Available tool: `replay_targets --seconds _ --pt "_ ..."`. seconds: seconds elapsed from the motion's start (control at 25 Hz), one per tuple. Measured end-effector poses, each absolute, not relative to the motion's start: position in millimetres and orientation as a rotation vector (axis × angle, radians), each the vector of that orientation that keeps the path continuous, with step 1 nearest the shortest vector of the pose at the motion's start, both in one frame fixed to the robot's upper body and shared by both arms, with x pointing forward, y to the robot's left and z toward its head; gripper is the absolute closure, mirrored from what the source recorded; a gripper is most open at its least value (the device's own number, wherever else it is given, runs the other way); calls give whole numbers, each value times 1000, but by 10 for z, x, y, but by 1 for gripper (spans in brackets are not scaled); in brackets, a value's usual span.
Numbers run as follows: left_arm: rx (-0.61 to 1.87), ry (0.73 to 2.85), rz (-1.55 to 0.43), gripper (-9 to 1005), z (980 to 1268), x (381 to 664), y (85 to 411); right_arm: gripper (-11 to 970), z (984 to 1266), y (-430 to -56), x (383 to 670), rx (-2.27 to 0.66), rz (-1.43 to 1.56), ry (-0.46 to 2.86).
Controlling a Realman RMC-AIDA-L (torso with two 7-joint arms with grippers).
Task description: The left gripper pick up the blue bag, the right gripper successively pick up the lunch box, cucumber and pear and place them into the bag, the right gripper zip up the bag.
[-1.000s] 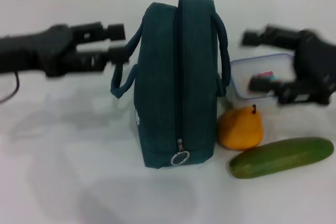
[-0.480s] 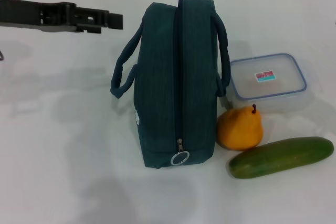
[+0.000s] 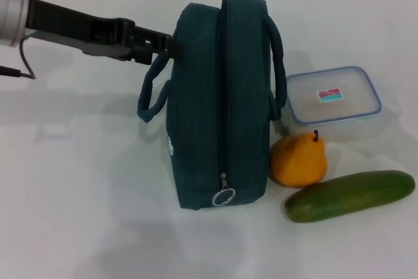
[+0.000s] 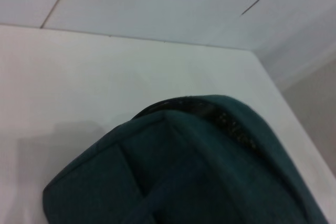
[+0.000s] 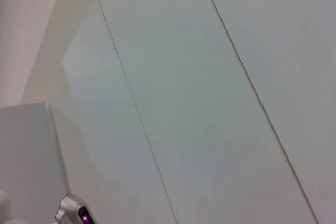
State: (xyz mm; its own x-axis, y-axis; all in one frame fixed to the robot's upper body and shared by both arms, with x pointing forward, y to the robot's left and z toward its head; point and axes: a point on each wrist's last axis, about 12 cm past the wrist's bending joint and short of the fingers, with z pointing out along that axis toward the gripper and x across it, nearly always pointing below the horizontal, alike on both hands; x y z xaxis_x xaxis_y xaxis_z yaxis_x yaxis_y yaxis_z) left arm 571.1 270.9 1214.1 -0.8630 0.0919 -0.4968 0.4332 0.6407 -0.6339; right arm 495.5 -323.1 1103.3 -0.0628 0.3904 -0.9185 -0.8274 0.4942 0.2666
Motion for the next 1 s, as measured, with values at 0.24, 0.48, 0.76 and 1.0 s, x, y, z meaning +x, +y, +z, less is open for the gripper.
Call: replay_targets --seconds 0.24,0.48,0.76,1.0 --pt "428 2488 -1116 177 12072 5789 2560 134 10977 -3248 4899 -427 1037 1283" --pt "446 2508 -1111 178 12059 5839 2470 138 10968 -3246 4891 -431 1036 1287" --pt "458 2502 -1114 277 12095 5870 2420 142 10934 -3229 4879 -429 1029 1292" --pt "489 2482 -1111 458 12092 5874 2414 146 10899 -3243 4845 -413 1024 1304"
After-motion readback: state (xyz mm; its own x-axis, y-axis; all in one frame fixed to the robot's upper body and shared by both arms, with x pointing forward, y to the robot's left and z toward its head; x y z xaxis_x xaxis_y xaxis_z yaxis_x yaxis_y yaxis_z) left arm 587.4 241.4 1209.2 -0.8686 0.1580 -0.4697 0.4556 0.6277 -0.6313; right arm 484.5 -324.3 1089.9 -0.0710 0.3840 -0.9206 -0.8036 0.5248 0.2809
